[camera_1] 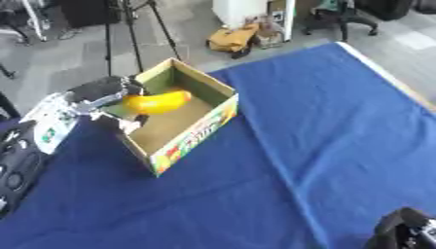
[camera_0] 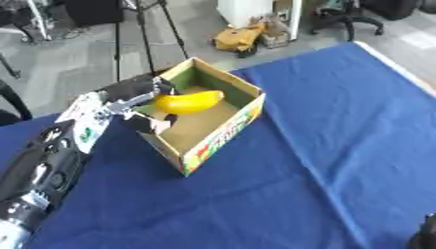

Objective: Pick up objects on the table and place them in the box.

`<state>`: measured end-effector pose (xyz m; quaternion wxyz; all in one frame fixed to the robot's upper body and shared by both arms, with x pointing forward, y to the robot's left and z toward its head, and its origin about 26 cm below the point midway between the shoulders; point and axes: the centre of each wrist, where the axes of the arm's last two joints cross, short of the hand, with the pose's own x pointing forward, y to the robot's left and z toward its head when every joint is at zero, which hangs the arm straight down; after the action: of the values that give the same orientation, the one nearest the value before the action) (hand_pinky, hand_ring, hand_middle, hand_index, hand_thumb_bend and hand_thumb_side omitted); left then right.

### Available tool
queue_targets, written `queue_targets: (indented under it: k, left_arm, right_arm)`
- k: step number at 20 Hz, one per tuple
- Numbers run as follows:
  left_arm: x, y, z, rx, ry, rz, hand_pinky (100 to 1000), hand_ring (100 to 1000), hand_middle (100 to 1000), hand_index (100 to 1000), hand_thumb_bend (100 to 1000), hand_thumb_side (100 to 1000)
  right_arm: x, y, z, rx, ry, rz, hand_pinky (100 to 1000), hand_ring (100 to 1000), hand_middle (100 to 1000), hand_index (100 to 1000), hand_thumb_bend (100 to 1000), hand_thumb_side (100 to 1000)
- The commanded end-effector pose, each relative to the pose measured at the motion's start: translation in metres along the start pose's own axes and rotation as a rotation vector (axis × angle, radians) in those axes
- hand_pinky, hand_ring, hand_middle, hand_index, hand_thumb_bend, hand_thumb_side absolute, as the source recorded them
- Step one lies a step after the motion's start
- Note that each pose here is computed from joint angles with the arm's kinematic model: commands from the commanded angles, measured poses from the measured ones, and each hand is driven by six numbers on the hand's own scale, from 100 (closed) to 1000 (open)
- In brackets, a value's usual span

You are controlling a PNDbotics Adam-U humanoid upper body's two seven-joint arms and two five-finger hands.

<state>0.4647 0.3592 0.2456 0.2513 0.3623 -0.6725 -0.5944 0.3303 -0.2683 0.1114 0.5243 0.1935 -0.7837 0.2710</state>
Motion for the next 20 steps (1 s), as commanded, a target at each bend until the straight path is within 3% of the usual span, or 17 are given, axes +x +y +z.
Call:
queue_targets:
  k: [1,4,6,12,16,20]
  left_arm:
    - [-0.008,0.018,0.006,0.031,0.036,-0.063,664,608,581,791,100,246]
    - [-0.009,0.013,0.006,0.004,0.040,-0.096,670,622,607,804,100,252]
    - [-0.009,0.008,0.006,-0.040,0.036,-0.122,686,660,654,825,100,461]
    - [-0.013,0.004,0.010,-0.128,0.013,-0.163,715,725,731,829,100,868]
    - [-0.014,0.004,0.011,-0.175,-0.004,-0.171,727,755,784,833,100,985]
    - [-0.014,0.005,0.012,-0.173,-0.012,-0.164,736,778,835,866,100,1000]
  right_arm:
    - [0.010,-0.002,-0.004,0.006,-0.020,0.036,510,379,327,563,100,839]
    - [0.011,-0.002,-0.005,0.004,-0.021,0.037,510,379,327,563,100,840]
    - [0.011,-0.002,-0.006,0.005,-0.022,0.038,510,379,328,563,100,841]
    - [0.012,-0.003,-0.006,0.002,-0.019,0.037,510,379,328,563,100,841]
    - [0.011,-0.004,-0.005,0.002,-0.016,0.035,510,379,328,563,100,839]
    - [0.011,-0.004,-0.005,0.002,-0.015,0.034,510,379,328,563,100,838]
